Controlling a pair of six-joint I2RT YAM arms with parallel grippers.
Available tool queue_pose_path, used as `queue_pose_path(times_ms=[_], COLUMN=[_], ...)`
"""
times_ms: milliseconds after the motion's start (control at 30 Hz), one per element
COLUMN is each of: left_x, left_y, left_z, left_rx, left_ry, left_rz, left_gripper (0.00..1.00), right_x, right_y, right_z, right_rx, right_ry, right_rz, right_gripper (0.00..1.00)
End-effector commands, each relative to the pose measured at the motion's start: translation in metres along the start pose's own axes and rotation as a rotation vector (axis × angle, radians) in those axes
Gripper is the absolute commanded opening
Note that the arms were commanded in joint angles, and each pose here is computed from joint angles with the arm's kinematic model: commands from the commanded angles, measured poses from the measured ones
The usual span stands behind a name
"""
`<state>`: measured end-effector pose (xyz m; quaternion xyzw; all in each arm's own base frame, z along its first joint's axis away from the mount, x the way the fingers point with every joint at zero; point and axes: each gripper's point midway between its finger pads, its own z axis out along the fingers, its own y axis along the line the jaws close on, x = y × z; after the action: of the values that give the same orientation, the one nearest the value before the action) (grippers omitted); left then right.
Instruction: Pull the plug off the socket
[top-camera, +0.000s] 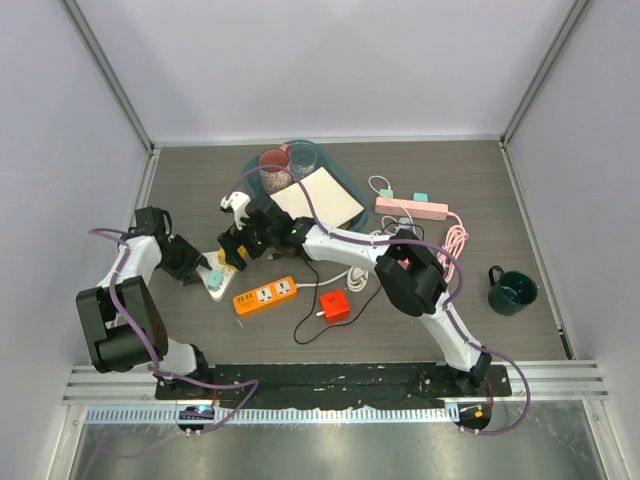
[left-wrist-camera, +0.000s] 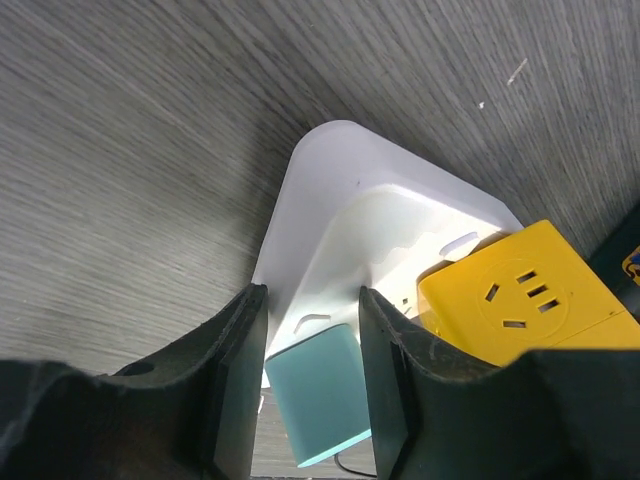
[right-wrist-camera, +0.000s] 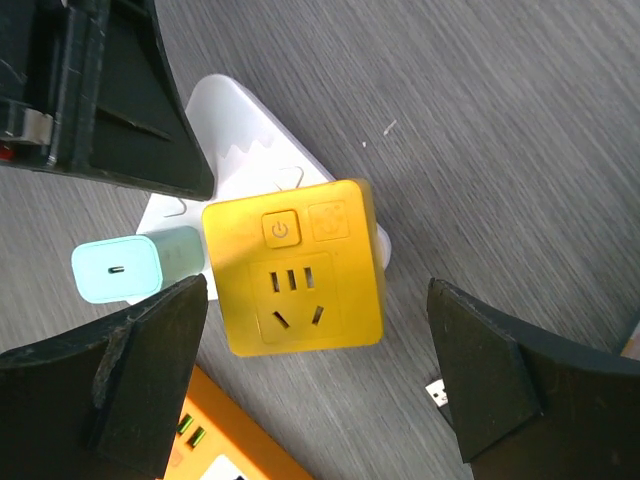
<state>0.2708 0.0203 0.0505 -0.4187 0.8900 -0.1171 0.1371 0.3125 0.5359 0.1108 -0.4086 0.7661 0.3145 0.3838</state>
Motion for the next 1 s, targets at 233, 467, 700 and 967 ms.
queue_pose_path(times_ms=[233, 467, 700, 967], left_x=[-0.002, 0.003, 0.008, -0.005], left_y=[-0.007, 0.0, -0.021, -0.017], left_z=[0.007, 0.014, 0.002, -0.011], left_rx=[0.044, 0.014, 0.154, 0.138], left_ry=[0.023, 0.055, 0.053, -0.043], left_rz=[0.031, 0.029, 0.09, 0.115], left_gripper=[0.41, 0.39, 0.64, 0.72], right_x=[-0.021, -0.036, -0.048, -0.075], right_y=[0.006, 0.016, 0.023, 0.019], right_z=[0.021, 0.014, -0.005, -0.019], right_rx=[-0.026, -0.01, -0.009, -0.083], right_ry=[-0.087, -0.181, -0.264, -0.345], right_rz=[-0.063, -0.115, -0.093, 0.045], right_gripper=[0.9, 0.45, 0.01, 0.01])
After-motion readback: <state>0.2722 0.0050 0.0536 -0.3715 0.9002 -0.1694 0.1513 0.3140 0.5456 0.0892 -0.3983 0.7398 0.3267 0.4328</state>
